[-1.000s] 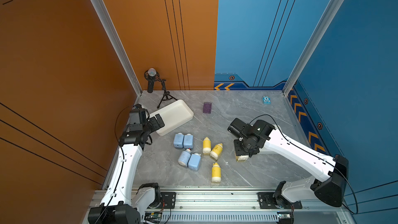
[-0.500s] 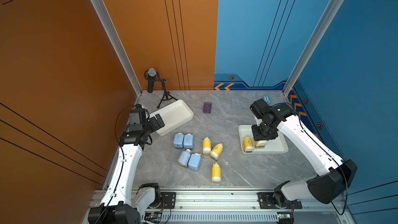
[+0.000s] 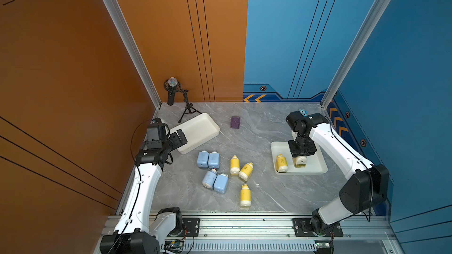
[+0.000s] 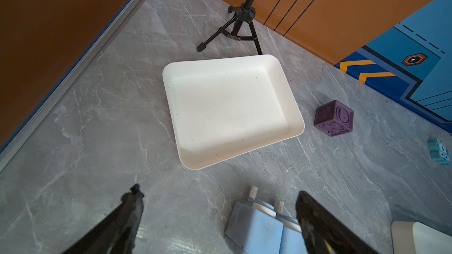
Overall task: Place the pencil sharpeners by color into the storage box
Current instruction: Place the pencil sharpener in the storage box, then pick up the pencil sharpener from the center of the board.
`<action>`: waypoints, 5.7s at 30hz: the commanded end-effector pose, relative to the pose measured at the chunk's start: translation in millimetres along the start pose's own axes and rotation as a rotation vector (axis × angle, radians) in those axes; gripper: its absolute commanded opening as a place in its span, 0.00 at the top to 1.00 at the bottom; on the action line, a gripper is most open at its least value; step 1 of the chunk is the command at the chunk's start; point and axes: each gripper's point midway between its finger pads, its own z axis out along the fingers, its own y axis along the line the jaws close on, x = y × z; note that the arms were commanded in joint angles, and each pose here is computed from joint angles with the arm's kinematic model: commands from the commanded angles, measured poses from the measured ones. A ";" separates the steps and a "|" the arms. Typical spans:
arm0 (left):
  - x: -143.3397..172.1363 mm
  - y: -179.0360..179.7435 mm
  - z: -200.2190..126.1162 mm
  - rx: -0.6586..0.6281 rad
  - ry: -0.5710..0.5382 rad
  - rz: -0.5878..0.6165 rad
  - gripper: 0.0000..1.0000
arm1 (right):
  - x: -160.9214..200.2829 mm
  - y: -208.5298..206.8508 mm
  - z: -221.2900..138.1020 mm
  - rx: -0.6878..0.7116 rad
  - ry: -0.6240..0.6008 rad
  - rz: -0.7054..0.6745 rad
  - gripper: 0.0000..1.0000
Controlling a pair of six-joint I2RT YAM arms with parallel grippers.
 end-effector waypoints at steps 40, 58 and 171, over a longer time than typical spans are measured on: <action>5.7 -4.9 -3.9 0.016 0.005 0.025 0.02 | -17.6 16.7 80.1 -0.067 0.097 0.073 0.67; 5.7 -4.4 -3.9 0.013 0.005 0.025 0.02 | -10.5 21.4 93.4 -0.086 0.109 0.077 0.62; 2.6 -8.8 -10.6 0.038 -0.013 0.016 0.02 | 146.5 266.6 63.1 -0.125 -0.064 -0.029 0.63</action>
